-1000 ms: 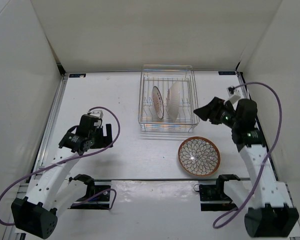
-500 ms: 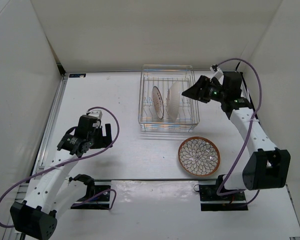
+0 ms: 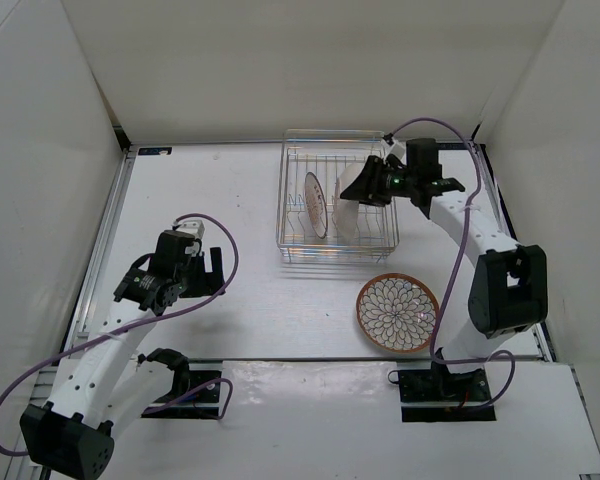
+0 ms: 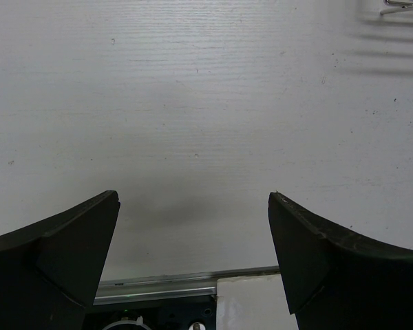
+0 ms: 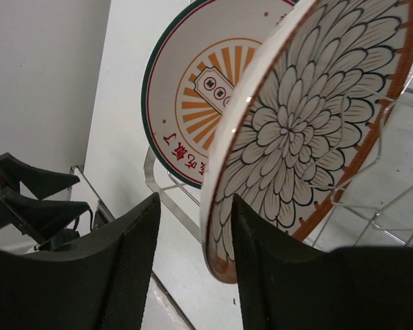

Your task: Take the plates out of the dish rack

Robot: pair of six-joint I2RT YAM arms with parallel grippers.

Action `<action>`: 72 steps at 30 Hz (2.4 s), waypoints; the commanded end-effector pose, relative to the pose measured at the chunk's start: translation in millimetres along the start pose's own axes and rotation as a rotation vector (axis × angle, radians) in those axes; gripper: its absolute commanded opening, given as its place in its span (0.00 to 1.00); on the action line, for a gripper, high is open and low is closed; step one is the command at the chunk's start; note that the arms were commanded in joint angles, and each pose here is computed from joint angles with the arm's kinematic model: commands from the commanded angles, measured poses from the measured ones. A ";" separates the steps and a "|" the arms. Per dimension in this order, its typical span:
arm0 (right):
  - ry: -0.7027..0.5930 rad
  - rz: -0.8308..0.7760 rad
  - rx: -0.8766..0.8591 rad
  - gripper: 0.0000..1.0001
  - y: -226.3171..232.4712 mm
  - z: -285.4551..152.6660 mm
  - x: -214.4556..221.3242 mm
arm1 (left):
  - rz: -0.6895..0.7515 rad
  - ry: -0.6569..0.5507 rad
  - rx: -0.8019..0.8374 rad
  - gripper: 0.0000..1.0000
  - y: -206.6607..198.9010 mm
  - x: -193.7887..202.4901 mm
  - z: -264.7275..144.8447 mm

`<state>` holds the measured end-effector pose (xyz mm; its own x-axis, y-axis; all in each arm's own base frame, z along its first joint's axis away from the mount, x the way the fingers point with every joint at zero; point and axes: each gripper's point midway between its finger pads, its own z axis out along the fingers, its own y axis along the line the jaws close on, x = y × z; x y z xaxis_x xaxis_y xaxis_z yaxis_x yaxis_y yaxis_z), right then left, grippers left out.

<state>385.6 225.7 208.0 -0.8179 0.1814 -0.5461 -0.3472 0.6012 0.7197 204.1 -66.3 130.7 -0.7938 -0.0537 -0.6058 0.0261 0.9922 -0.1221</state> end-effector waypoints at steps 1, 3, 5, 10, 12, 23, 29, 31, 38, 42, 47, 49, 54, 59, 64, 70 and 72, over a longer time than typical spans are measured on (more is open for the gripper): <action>-0.027 -0.076 -0.010 0.48 17.3 -0.8 -14.3 | -0.001 -0.061 0.028 1.00 -5.7 -16.0 -10.5; -0.022 -0.083 -0.006 0.36 19.0 1.3 -13.7 | 0.000 -0.057 0.029 1.00 -6.1 -15.0 -10.3; -0.026 -0.093 -0.004 0.29 20.1 1.9 -16.8 | -0.001 -0.053 0.027 1.00 -5.5 -14.0 -9.8; -0.042 -0.121 -0.012 0.07 32.3 4.1 -32.3 | -0.001 -0.062 0.028 1.00 -5.8 -16.0 -11.1; -0.028 -0.110 -0.005 0.03 30.9 6.3 -33.5 | -0.001 -0.063 0.027 1.00 -5.6 -16.5 -10.5; -0.086 -0.181 -0.005 0.00 59.6 -6.0 -66.3 | -0.002 -0.060 0.025 1.00 -5.4 -15.2 -10.2; -0.135 -0.195 -0.028 0.00 77.4 -19.1 -78.1 | -0.002 -0.056 0.024 1.00 -5.2 -14.5 -9.7; -0.149 -0.185 -0.034 0.00 78.9 -20.2 -81.0 | -0.002 -0.056 0.023 1.00 -5.0 -14.6 -9.7; -0.205 -0.192 -0.093 0.00 98.7 -29.0 -94.8 | -0.004 -0.054 0.019 1.00 -4.7 -15.1 -8.8; -0.190 -0.168 -0.108 0.00 97.4 -26.5 -94.4 | -0.002 -0.052 0.020 1.00 -4.7 -14.5 -8.5; -0.303 -0.213 -0.076 0.00 93.1 -40.9 -96.2 | 0.000 -0.051 0.014 1.00 -3.5 -13.4 -8.1; -0.275 -0.206 -0.048 0.00 100.1 -48.8 -106.3 | -0.002 -0.049 0.020 1.00 -4.7 -13.3 -7.9; -0.247 -0.242 -0.102 0.00 123.4 -56.7 -119.3 | -0.004 -0.048 0.021 1.00 -5.0 -14.3 -8.3; -0.253 -0.176 -0.190 0.00 115.8 -43.4 -114.8 | -0.004 -0.058 0.017 1.00 -4.1 -15.0 -8.9; -0.210 -0.127 -0.316 0.00 108.5 -29.8 -109.6 | -0.002 -0.051 0.017 1.00 -4.4 -13.8 -8.5; -0.207 -0.113 -0.323 0.00 103.2 -30.2 -108.2 | -0.003 -0.047 0.015 1.00 -3.9 -13.4 -8.3; -0.226 -0.142 -0.317 0.00 115.0 -40.8 -118.1 | -0.002 -0.040 0.014 1.00 -3.5 -11.3 -8.2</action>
<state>432.5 234.9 293.8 -0.7660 0.3050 -0.5659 -0.3975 0.4670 0.7899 203.9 -66.2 131.6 -0.7910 -0.0540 -0.6094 0.0267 0.9921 -0.1226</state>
